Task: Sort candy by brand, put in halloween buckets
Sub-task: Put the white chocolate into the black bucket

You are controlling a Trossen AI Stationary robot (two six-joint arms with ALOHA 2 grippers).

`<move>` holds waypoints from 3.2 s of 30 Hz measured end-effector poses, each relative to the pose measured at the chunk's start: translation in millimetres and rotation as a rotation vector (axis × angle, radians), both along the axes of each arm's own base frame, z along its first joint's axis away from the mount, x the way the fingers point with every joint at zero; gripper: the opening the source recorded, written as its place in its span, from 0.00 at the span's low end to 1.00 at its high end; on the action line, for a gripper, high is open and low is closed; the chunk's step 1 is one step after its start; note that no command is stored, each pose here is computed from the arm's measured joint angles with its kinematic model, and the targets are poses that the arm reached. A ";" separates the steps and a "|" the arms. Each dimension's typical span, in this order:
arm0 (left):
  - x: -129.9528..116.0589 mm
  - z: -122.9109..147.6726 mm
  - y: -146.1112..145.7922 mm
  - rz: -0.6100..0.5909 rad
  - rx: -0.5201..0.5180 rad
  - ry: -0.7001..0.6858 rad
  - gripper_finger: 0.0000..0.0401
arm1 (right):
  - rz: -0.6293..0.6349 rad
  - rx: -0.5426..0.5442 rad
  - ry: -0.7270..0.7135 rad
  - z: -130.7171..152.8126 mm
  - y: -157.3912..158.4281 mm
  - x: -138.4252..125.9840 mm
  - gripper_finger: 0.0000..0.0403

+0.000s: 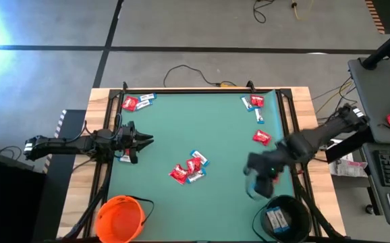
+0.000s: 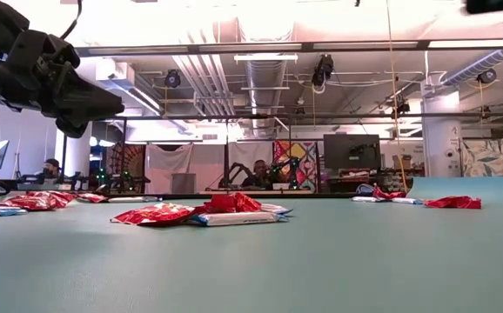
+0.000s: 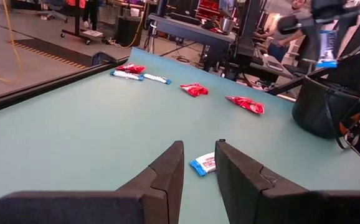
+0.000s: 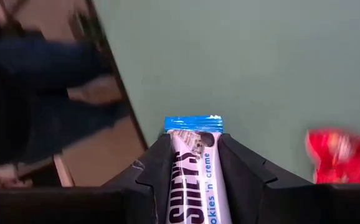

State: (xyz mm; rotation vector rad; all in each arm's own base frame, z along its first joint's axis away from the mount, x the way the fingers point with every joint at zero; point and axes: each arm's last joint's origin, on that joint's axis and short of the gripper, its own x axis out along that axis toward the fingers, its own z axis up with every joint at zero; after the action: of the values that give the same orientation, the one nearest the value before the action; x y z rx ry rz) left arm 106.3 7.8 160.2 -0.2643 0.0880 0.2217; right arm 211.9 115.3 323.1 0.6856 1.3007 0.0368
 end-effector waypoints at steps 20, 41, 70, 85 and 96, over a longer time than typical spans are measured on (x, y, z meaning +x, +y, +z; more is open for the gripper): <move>0.0 -0.1 0.0 0.000 0.000 0.001 0.19 | 0.047 -0.129 0.326 -99.1 92.2 -74.5 0.28; 0.1 -0.2 0.0 0.000 0.000 0.002 0.19 | -0.116 -0.259 0.384 -119.5 104.2 -65.4 0.49; 0.1 -0.2 0.0 0.000 0.000 0.002 0.19 | -0.584 -0.388 0.318 -2.3 27.7 -8.4 0.56; 0.1 -0.2 0.0 0.000 0.000 0.002 0.19 | -0.681 -0.255 0.706 -72.3 -12.7 -1.7 0.50; 0.1 -0.1 0.0 0.000 0.000 0.002 0.19 | -0.756 -0.297 0.469 -49.1 -19.8 16.8 0.49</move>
State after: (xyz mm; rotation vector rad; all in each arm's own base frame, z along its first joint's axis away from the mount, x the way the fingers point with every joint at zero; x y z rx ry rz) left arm 106.4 7.8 160.1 -0.2641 0.0895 0.2222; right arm 228.7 95.5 273.9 0.9182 1.3689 -0.9604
